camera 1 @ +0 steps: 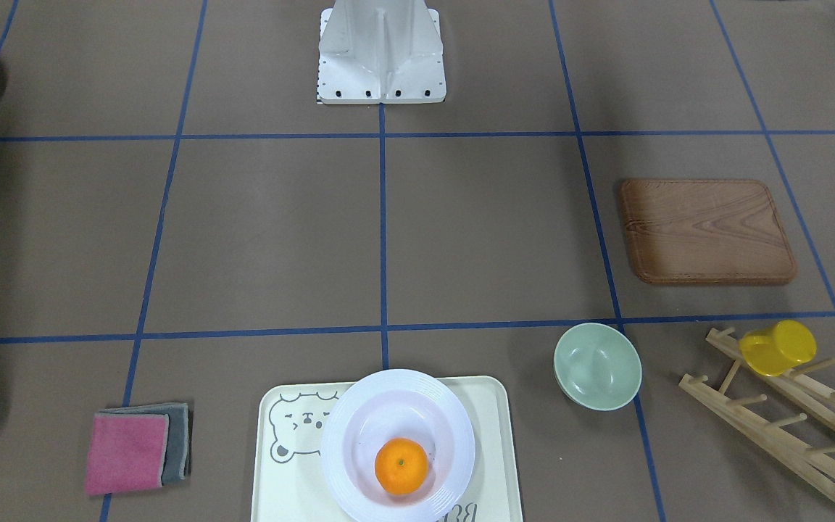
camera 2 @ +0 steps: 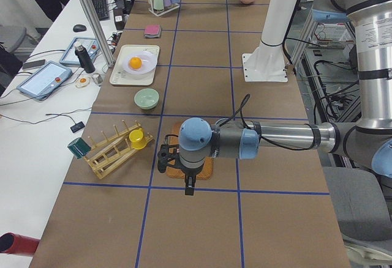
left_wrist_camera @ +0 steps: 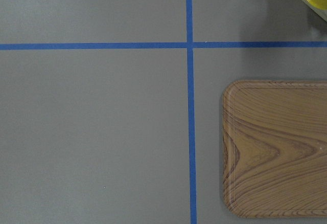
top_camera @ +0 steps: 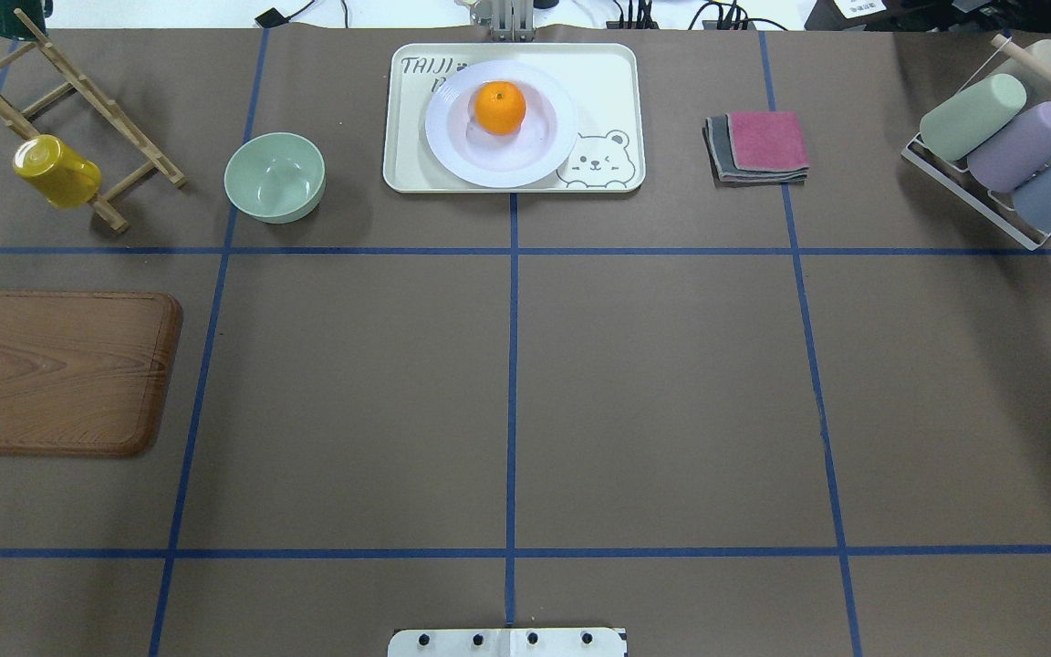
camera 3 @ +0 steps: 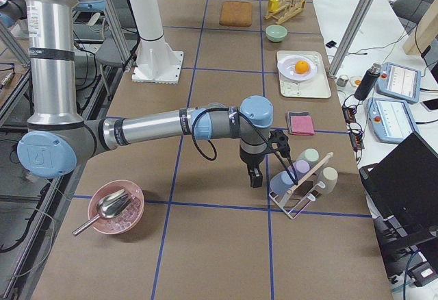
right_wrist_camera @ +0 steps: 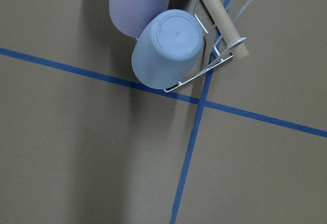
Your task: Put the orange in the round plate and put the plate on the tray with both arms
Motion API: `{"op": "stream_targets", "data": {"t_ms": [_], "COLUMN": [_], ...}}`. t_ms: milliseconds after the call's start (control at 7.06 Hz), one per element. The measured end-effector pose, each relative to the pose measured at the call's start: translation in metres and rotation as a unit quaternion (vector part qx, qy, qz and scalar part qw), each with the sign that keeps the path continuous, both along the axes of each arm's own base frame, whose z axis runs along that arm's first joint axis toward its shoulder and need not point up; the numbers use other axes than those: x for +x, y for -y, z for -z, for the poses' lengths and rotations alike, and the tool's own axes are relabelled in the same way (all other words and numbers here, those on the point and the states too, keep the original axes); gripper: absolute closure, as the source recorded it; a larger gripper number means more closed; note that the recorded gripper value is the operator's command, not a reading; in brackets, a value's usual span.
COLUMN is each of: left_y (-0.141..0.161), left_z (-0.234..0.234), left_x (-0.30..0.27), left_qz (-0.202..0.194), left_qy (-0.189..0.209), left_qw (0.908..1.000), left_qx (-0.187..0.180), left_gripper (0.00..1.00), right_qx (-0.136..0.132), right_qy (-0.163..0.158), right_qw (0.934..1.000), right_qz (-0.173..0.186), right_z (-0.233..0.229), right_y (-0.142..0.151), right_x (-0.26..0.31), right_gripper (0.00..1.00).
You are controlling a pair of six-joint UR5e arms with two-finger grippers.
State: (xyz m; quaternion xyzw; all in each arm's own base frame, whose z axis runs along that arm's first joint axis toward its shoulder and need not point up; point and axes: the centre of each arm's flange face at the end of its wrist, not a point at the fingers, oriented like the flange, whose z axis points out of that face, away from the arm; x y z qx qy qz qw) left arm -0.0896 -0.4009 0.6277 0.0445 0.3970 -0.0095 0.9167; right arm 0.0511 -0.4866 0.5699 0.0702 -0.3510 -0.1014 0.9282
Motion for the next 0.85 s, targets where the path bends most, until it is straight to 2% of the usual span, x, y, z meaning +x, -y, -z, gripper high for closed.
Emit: {"op": "stream_targets", "data": {"t_ms": [850], "left_y": [0.0006], "left_z": [0.0104], "left_x": [-0.0001], "left_qz": [0.0], "left_qy": [0.001], "left_qw": [1.0], "left_qx": [0.01], "left_gripper": [0.01], "right_qx": [-0.004], "right_qy": [0.0], "right_qw": [1.0], "right_qz": [-0.004], "right_z": [-0.0004], "right_y": [0.0004], "right_x": [-0.0004], "right_gripper": [0.0]}}
